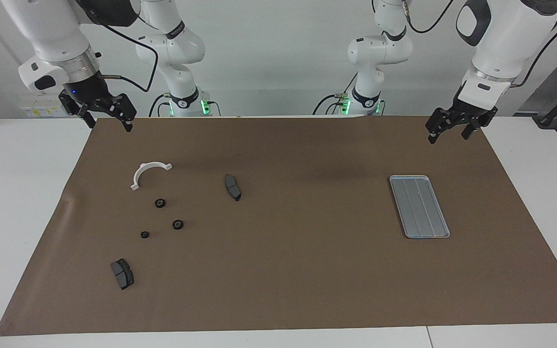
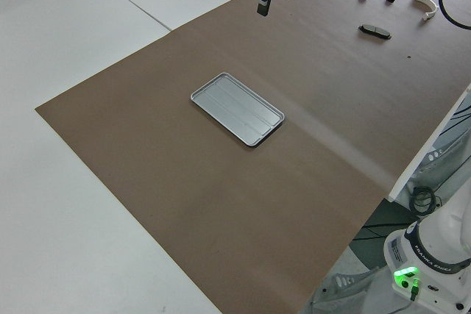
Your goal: Pick bearing gear from pile to tray
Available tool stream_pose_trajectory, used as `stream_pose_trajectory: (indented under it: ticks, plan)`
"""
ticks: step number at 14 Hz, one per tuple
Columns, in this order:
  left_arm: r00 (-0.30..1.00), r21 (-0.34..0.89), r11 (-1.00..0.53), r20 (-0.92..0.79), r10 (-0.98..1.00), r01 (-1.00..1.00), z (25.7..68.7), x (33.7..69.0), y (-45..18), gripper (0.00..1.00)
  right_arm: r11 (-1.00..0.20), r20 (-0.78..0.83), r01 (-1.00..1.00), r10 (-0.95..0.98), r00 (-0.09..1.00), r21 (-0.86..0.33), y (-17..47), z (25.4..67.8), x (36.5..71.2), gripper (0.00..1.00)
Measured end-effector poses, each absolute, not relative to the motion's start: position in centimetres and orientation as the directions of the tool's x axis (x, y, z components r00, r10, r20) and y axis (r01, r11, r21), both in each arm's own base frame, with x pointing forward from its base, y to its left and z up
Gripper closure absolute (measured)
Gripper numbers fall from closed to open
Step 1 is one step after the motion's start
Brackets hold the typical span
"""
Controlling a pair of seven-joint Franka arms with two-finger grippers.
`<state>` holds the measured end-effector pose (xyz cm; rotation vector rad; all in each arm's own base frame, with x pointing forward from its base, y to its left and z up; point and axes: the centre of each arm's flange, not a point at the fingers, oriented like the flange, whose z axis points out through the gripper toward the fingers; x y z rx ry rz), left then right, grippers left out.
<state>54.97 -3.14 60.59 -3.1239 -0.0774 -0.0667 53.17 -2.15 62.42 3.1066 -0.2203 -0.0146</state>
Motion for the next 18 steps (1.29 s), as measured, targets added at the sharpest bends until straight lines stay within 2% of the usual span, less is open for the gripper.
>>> stream_pose_trajectory:
  ticks: [13,15,18]
  plan:
    - [0.998,-0.015,-0.999,0.043,0.049,0.050,60.6,55.0,-3.1,0.00,-0.990,0.011,-0.142,-0.142,0.990,0.026,-2.2,62.1,53.5,0.00]
    - [0.998,-0.015,-0.999,0.043,0.049,0.050,60.6,55.0,-3.1,0.00,-0.990,0.052,-0.140,-0.139,0.989,0.020,-2.2,60.7,54.2,0.00]
    - [0.998,-0.015,-0.999,0.043,0.049,0.050,60.6,55.0,-3.1,0.00,-0.991,0.094,-0.132,-0.130,0.987,0.016,-2.0,55.6,55.9,0.00]
